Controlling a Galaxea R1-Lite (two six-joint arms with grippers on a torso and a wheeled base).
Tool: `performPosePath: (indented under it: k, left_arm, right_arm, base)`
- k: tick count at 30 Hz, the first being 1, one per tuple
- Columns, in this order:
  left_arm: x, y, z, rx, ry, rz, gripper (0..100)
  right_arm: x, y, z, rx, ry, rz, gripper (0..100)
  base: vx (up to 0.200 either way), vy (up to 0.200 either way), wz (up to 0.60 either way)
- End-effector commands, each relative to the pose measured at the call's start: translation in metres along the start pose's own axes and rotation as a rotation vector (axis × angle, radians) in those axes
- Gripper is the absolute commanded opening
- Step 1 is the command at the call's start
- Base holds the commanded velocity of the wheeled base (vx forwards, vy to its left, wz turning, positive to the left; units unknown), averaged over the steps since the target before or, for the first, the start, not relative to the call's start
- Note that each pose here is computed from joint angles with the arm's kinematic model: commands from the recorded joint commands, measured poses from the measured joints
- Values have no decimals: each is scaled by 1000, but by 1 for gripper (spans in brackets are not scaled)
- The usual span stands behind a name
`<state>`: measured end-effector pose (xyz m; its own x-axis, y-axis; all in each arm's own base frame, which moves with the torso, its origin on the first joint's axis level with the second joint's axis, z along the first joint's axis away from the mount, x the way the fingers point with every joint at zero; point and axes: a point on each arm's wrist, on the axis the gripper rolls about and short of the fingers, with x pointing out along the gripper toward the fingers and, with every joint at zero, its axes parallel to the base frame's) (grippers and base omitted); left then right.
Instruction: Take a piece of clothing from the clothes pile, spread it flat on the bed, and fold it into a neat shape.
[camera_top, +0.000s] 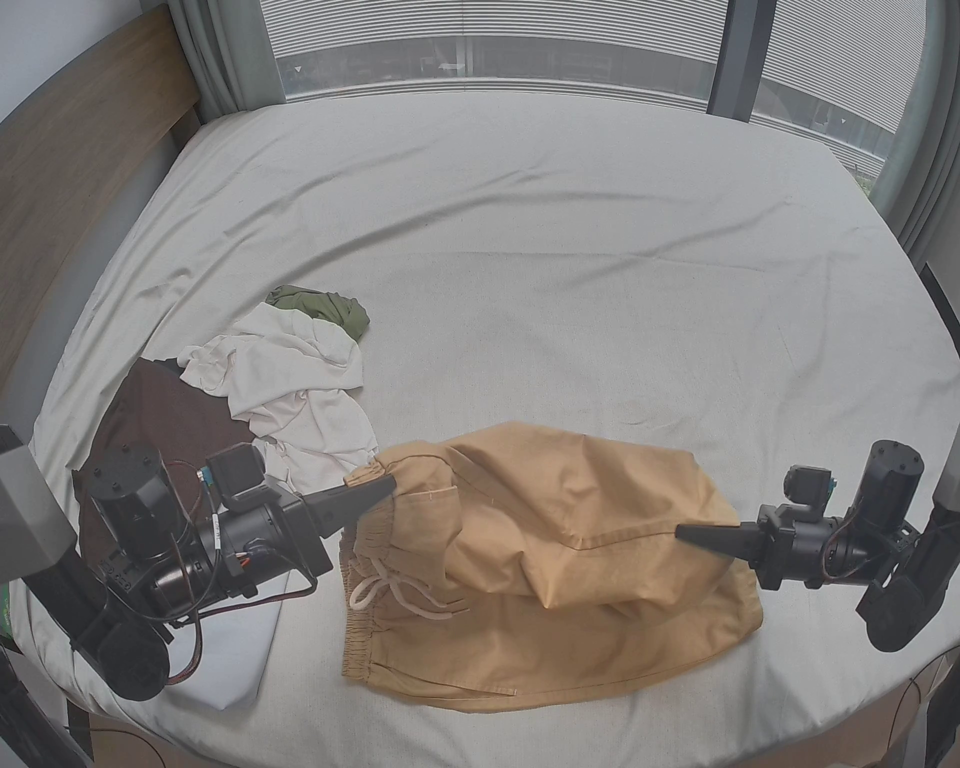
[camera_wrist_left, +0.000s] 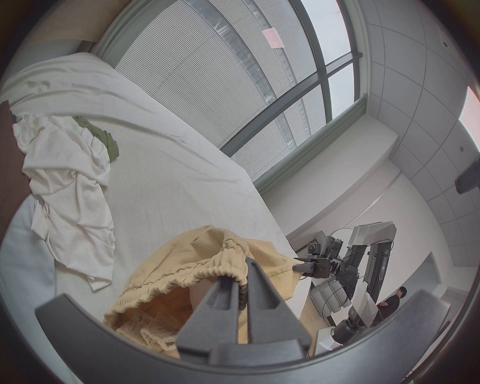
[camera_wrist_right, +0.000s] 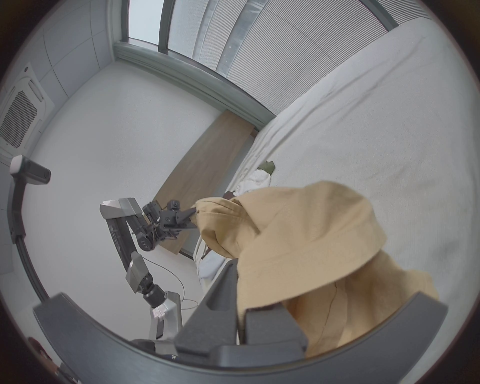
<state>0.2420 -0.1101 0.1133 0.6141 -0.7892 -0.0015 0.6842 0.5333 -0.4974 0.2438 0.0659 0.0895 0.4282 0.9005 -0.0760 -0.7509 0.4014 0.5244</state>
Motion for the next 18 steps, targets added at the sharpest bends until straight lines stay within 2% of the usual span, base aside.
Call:
performPosePath:
  k: [1, 7, 11, 18]
  left_arm:
    - [-3, -10, 12, 31, -45, -29, 0]
    - [0, -9, 19, 49, -69, -41, 0]
    - [2, -9, 22, 55, -78, -47, 0]
    - [-2, -10, 20, 56, -74, -42, 0]
  right_arm:
    - [-7, 19, 19, -69, -61, 28, 0]
    - [-6, 20, 24, -87, -76, 29, 0]
    - [-4, 21, 32, -103, -126, -14, 0]
    - [-6, 31, 43, -99, -166, 6, 0]
  base:
    - [0, 0, 0]
    - [0, 0, 0]
    - [0, 0, 0]
    - [0, 0, 0]
